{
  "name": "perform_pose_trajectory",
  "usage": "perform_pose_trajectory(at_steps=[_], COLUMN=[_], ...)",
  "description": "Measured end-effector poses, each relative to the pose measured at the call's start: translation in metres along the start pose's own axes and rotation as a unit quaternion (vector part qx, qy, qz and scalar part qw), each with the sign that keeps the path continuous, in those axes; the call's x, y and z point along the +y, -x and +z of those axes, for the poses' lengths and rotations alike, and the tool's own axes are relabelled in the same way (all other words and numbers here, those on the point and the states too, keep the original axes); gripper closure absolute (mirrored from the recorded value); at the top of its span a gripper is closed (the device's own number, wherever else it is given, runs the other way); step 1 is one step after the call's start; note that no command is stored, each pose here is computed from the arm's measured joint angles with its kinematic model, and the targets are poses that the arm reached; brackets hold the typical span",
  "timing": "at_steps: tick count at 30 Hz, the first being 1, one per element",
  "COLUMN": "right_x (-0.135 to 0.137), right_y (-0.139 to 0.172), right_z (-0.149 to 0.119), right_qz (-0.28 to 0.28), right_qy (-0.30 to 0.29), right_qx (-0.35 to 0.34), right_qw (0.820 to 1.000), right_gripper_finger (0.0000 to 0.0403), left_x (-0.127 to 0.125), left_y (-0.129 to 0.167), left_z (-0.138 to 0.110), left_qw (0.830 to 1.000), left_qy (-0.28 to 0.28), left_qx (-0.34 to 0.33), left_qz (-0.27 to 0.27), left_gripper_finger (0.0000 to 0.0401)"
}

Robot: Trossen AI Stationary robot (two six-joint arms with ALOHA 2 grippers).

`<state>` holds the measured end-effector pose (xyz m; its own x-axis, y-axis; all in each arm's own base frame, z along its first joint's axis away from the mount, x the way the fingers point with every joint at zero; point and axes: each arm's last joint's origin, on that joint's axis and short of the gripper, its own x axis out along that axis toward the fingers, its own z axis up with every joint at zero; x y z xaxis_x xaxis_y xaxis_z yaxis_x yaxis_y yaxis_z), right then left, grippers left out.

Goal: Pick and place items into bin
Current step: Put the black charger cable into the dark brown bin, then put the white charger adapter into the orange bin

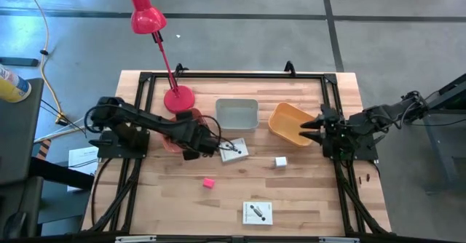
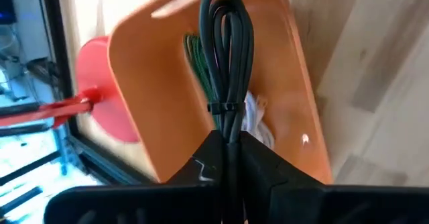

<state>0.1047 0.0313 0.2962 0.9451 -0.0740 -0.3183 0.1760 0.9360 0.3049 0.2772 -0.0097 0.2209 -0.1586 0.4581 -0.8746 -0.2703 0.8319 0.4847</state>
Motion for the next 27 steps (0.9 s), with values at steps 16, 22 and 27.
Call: perform_pose_trajectory(at_steps=[16, 22, 27], right_x=[0.012, 0.018, 0.022], right_y=[-0.028, -0.039, -0.047], right_z=[0.000, -0.004, -0.010], right_qz=[-0.047, -0.037, -0.009], right_qy=[0.006, 0.002, 0.001], right_qx=[-0.006, 0.016, 0.060], right_qw=[0.999, 0.999, 0.998], right_gripper_finger=[0.0263, 0.0263, 0.0263], left_x=[0.028, 0.029, 0.027], left_y=[-0.028, -0.026, -0.023], left_z=[-0.054, -0.051, -0.047], left_qw=[0.996, 0.996, 0.994], left_qy=[0.079, 0.061, 0.044], left_qx=[-0.009, -0.034, -0.058], left_qz=[-0.049, -0.055, -0.083], left_gripper_finger=[0.0321, 0.0239, 0.0182])
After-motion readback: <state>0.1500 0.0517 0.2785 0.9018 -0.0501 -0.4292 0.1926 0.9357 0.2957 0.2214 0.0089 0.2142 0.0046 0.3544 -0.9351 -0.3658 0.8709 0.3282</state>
